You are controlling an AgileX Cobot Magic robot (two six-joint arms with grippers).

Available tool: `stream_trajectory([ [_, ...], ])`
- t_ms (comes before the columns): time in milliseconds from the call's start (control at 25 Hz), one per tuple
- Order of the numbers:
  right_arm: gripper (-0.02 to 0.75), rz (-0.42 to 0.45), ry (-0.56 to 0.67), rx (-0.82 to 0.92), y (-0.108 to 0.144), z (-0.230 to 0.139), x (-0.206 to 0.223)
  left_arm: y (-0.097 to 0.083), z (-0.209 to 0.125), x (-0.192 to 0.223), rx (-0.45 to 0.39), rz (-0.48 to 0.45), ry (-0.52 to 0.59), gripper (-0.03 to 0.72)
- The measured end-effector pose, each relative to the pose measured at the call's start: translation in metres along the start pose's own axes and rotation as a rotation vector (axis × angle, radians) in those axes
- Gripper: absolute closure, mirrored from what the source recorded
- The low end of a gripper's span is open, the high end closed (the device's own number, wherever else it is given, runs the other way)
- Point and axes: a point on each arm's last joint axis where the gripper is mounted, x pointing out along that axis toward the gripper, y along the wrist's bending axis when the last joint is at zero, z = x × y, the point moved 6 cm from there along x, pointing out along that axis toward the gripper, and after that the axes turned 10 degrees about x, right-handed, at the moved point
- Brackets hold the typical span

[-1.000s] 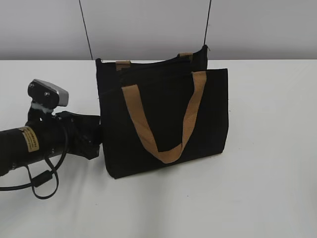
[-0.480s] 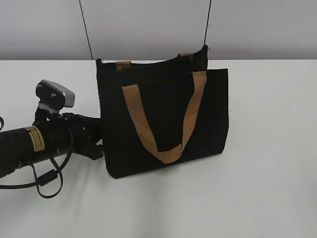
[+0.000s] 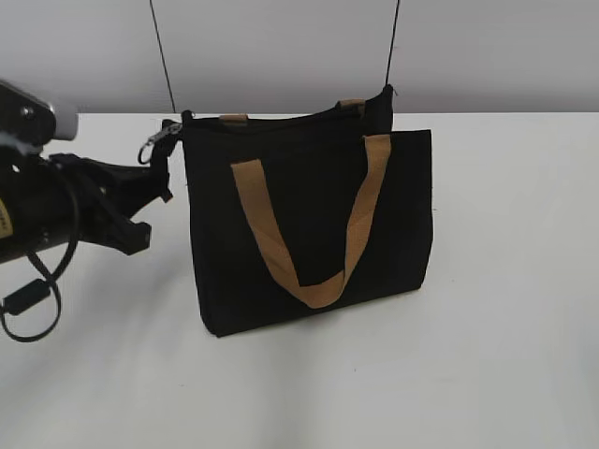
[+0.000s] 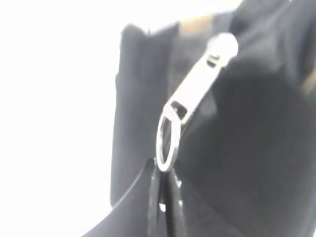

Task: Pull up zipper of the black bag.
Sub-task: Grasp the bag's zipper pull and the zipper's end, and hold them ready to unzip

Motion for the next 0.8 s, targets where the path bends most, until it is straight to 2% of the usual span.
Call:
stream_trajectory([
  [240,0.368,0.000,0.000,0.000,0.000,0.000,0.000,0.012,0.037,-0.028,0.062,0.069,-0.086,0.694],
  [800,0.368,0.021,0.002,0.009,0.003,0.000,0.000,0.013,0.051,-0.034,0.073,0.082,-0.152,0.694],
])
